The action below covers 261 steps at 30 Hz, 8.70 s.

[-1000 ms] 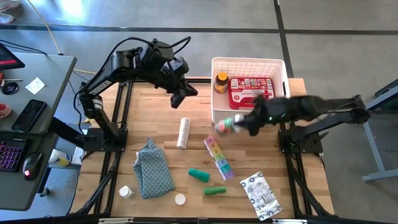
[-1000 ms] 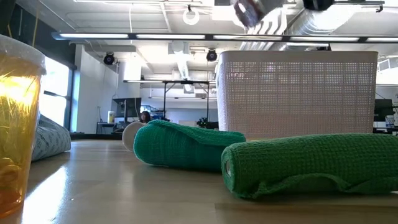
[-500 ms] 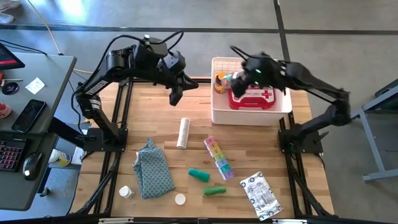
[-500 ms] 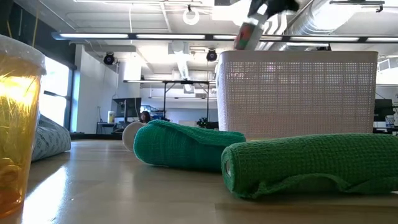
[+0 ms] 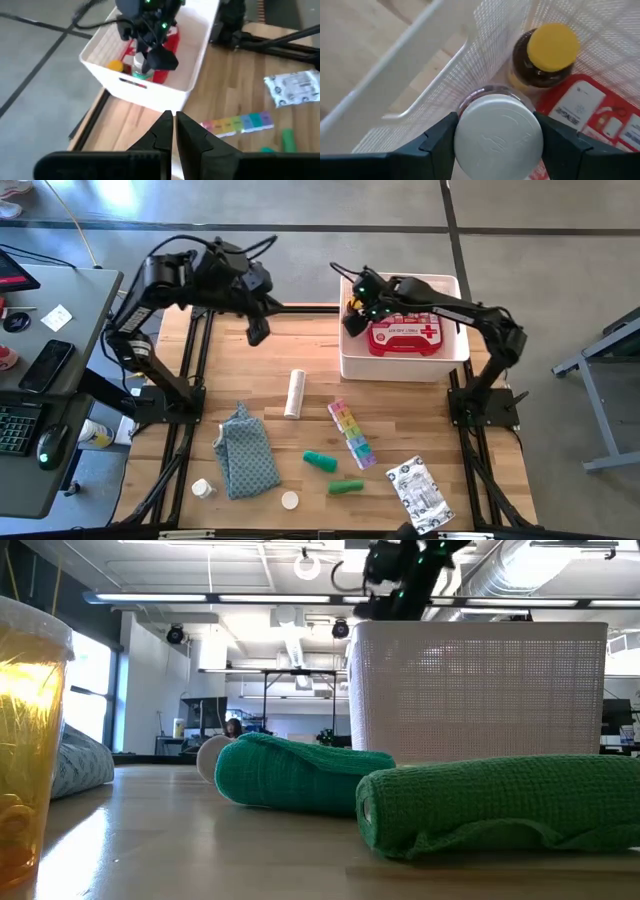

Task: Pick & place medical supplies in basket/bin
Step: Put the white and green pill bottle into the white bin, then put the white bandage into the white bin

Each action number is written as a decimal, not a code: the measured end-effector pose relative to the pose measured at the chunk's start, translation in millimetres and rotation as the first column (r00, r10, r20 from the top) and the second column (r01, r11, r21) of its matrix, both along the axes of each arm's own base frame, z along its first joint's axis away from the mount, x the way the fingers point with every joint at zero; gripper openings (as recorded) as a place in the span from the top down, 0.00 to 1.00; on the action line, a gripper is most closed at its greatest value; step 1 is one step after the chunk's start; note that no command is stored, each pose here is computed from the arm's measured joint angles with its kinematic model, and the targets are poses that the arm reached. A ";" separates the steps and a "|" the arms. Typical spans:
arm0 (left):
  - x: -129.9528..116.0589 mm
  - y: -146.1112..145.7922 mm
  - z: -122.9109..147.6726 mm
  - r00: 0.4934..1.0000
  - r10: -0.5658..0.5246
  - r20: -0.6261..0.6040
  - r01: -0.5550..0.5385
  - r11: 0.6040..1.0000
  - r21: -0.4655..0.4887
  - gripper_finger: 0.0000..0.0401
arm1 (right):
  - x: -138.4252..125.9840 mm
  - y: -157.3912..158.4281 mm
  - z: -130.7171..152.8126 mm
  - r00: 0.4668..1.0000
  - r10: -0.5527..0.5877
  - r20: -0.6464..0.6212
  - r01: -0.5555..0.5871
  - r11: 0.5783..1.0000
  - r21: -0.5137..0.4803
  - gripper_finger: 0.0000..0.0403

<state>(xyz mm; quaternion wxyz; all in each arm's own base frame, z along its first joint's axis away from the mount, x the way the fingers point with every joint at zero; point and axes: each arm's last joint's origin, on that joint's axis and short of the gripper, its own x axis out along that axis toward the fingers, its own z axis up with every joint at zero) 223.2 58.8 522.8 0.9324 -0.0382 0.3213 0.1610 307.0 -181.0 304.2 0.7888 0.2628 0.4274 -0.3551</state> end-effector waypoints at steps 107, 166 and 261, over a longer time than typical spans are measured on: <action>45.1 8.6 -17.4 0.970 0.240 0.028 -0.236 0.966 -0.105 0.86 | -111.8 179.3 -51.9 0.992 -0.027 -0.125 0.078 0.902 0.425 0.25; 98.2 24.8 -289.6 0.678 0.331 -0.657 -0.701 0.561 -0.440 0.21 | -178.8 220.0 4.9 0.941 -0.055 0.334 -0.063 0.941 0.334 0.25; 291.6 69.9 -212.2 0.912 -0.075 0.403 0.134 0.984 -0.120 0.54 | -196.1 194.3 96.5 0.356 -0.029 0.934 0.294 0.952 -0.083 0.25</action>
